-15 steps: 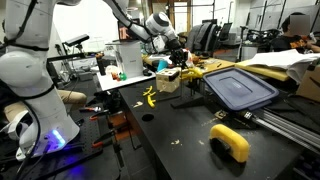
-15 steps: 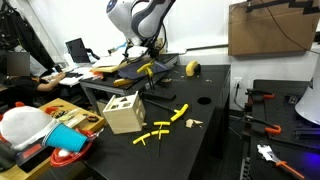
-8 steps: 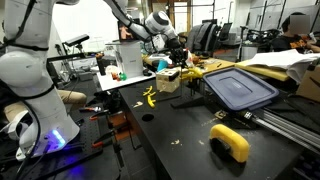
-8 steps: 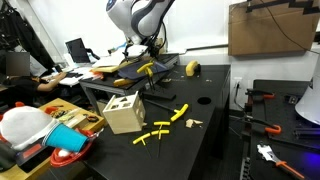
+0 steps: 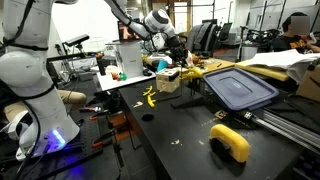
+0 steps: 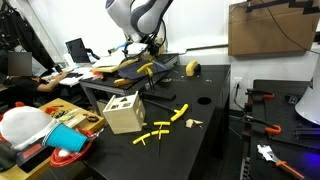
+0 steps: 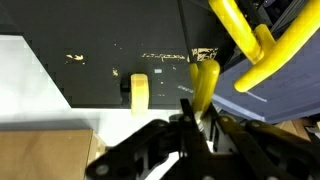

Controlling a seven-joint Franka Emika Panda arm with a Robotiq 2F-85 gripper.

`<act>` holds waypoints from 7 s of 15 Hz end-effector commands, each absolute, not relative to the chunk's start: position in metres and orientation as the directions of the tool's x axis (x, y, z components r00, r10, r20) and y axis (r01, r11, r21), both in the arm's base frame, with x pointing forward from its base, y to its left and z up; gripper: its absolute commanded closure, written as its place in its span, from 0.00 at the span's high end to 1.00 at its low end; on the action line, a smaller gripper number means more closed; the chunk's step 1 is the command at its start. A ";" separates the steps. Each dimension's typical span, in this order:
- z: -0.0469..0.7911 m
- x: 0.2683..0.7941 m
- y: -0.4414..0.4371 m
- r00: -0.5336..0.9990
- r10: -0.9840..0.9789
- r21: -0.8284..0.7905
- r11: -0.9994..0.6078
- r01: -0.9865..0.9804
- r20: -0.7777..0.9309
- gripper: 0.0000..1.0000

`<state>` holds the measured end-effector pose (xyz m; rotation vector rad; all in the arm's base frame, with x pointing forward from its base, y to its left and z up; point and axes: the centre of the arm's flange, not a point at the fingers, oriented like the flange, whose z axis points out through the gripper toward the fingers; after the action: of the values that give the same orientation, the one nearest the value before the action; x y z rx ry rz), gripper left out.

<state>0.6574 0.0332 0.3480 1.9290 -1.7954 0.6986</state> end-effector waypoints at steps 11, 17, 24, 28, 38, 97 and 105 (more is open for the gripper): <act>0.345 0.654 0.029 0.057 -0.769 -0.047 -0.113 -0.993 0.637 0.04; 0.345 0.655 0.029 0.055 -0.766 -0.068 -0.128 -0.990 0.641 0.04; 0.345 0.661 0.032 0.060 -0.784 -0.107 -0.160 -0.981 0.617 0.04; 0.347 0.658 0.031 0.060 -0.788 -0.101 -0.153 -0.983 0.613 0.04; 0.349 0.655 0.032 0.059 -0.797 -0.088 -0.140 -0.986 0.601 0.04; 0.336 0.662 0.022 0.060 -0.795 -0.090 -0.143 -0.986 0.604 0.04; 0.326 0.663 0.019 0.065 -0.802 -0.087 -0.144 -0.986 0.594 0.04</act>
<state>0.6643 0.0242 0.3315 1.9896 -1.7705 0.7433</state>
